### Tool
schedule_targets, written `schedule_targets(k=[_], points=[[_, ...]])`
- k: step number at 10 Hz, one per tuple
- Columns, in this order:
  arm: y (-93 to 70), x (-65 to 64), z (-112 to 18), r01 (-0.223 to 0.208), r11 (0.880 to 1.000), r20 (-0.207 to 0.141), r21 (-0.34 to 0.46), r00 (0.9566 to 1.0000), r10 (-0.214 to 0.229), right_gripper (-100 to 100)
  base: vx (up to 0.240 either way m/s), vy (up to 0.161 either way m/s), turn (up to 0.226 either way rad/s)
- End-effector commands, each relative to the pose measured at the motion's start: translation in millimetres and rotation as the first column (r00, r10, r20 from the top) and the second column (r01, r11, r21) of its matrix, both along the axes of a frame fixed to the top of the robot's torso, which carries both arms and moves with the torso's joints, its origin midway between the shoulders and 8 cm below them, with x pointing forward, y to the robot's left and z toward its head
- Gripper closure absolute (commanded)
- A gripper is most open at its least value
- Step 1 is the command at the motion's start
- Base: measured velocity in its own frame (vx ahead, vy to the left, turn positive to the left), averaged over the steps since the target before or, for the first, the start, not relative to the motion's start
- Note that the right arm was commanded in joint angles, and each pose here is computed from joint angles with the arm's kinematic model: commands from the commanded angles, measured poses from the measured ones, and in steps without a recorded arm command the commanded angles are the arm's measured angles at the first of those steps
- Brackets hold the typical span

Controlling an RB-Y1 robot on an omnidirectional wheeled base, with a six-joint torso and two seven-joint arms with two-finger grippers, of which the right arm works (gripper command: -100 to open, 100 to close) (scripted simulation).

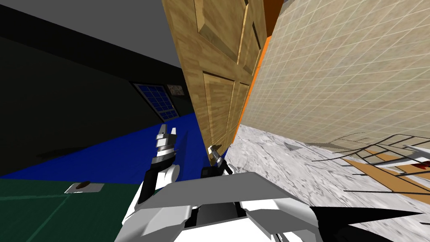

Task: Push the door open

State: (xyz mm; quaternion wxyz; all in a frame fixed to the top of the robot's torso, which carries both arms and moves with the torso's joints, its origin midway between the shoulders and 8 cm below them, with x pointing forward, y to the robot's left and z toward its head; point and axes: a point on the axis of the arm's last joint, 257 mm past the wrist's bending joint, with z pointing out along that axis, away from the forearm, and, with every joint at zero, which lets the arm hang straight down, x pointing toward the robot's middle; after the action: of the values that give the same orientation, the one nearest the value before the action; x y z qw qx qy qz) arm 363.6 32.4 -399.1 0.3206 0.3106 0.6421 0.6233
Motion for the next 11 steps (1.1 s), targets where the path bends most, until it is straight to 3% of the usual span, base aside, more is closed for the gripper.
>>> schedule_targets(k=[1,6,8,10,11], points=[[-13.7,9.5,0.3,0.028,1.000,0.007,-0.006,0.9996,-0.028,100,0.124,0.162,-0.048],[-44.5,28.5,-1.8,0.098,0.995,0.011,-0.020,0.9952,-0.098,100,0.126,0.169,-0.047],[-56.6,36.1,-1.8,0.128,0.992,0.012,-0.022,0.9917,-0.128,100,0.138,0.150,-0.055],[-72.1,46.1,-1.2,0.170,0.985,0.014,-0.022,0.9855,-0.169,100,0.140,0.179,-0.093],[-63.6,41.1,0.1,0.150,0.989,0.014,-0.014,0.9887,-0.149,-100,-0.063,0.056,-0.055]])
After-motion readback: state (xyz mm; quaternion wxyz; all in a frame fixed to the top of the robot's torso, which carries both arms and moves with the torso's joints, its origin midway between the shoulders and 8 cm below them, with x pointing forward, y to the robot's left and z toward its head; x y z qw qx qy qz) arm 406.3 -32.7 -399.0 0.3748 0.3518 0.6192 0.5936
